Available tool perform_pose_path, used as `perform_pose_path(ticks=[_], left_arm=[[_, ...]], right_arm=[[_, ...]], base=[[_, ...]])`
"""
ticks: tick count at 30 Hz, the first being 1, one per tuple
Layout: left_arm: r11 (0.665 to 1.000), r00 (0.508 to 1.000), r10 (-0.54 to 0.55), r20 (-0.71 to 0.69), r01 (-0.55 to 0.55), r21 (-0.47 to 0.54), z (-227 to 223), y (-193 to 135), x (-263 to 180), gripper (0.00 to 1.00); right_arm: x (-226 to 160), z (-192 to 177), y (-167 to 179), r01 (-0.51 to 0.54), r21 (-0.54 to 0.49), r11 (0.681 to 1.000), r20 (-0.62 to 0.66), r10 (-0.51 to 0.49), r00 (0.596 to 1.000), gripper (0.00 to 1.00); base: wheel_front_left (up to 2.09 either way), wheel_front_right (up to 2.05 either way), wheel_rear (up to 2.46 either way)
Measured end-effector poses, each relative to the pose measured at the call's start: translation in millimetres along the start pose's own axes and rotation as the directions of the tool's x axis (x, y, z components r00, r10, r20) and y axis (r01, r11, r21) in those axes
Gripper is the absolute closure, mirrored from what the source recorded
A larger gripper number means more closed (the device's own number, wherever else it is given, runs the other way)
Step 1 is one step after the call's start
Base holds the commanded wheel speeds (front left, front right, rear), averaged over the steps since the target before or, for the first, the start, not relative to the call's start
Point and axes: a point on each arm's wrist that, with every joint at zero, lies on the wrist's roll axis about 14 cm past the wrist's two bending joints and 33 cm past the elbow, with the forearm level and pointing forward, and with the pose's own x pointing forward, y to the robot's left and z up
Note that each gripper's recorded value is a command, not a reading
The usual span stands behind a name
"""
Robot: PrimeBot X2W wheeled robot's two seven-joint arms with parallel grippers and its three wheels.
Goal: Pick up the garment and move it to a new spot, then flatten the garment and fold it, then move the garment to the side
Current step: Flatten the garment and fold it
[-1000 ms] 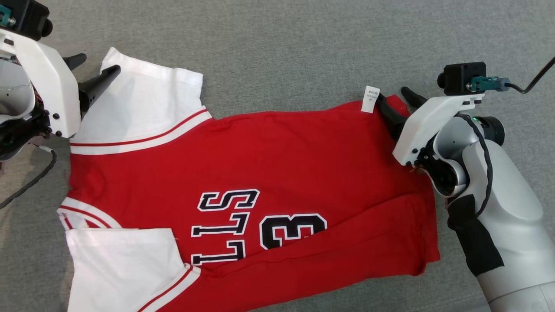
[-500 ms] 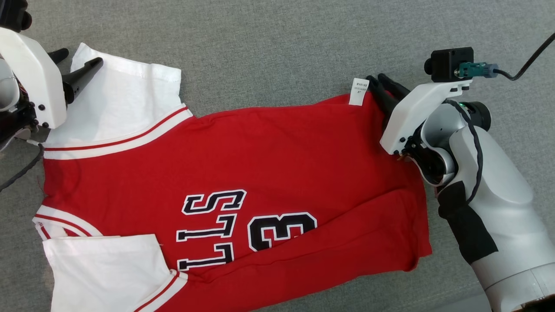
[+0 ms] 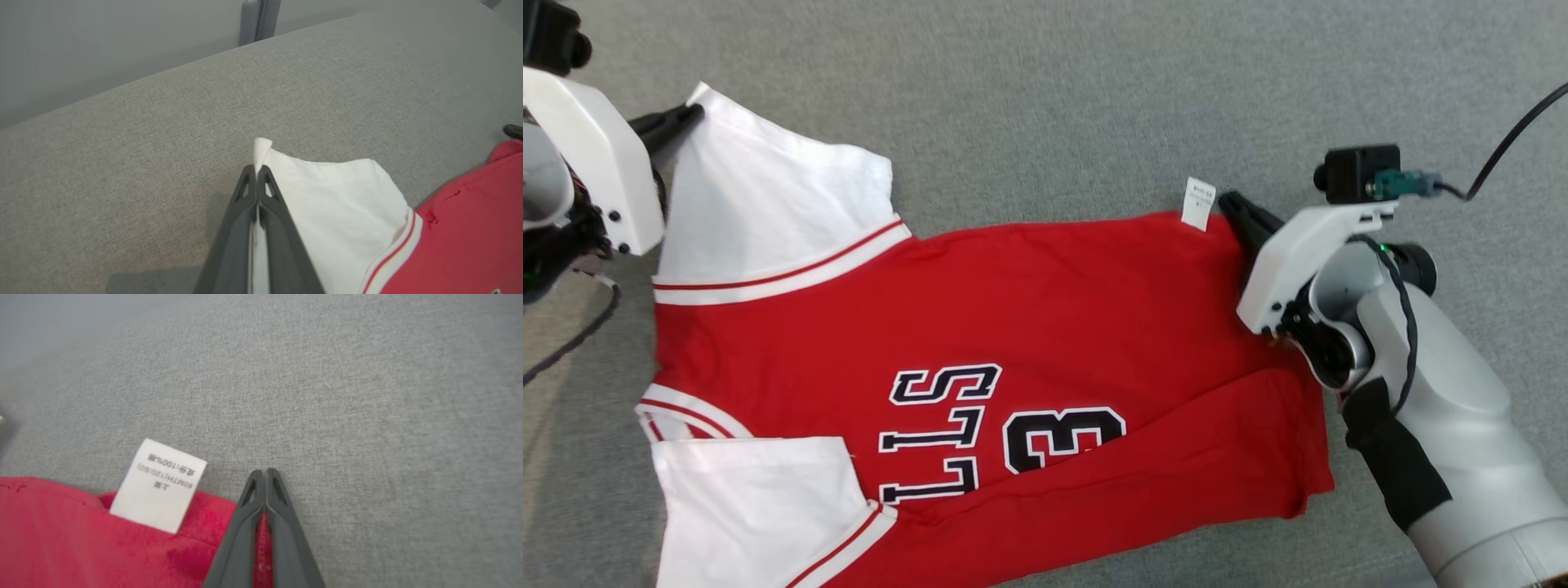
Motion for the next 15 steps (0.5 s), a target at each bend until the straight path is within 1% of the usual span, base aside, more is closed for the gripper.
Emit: perform_pose_path(ticks=[3,4,10,15], left_arm=[[1.0,1.0,-0.014,0.027,0.014,0.0,4,-10,-16,1.0],[1.0,0.999,-0.019,0.042,0.019,-0.004,5,-15,-29,1.0],[0.999,0.993,-0.048,0.107,0.048,0.005,16,-35,-63,1.0],[0.996,0.986,-0.092,0.138,0.09,0.016,14,-57,-97,1.0]], right_arm=[[-11,0,-1,0.004,0.003,1.0,0.014,-0.004,1.0,1.0],[-20,2,-4,0.011,0.005,1.0,0.03,-0.011,1.0,1.0],[-39,19,-4,0.01,0.011,1.0,0.103,-0.011,0.995,1.0],[-57,33,5,-0.017,0.017,1.0,0.171,0.014,0.985,1.0]], base=[[0.0,0.0,0.0],[0.0,0.0,0.0],[0.0,0.0,0.0],[0.0,0.0,0.0]])
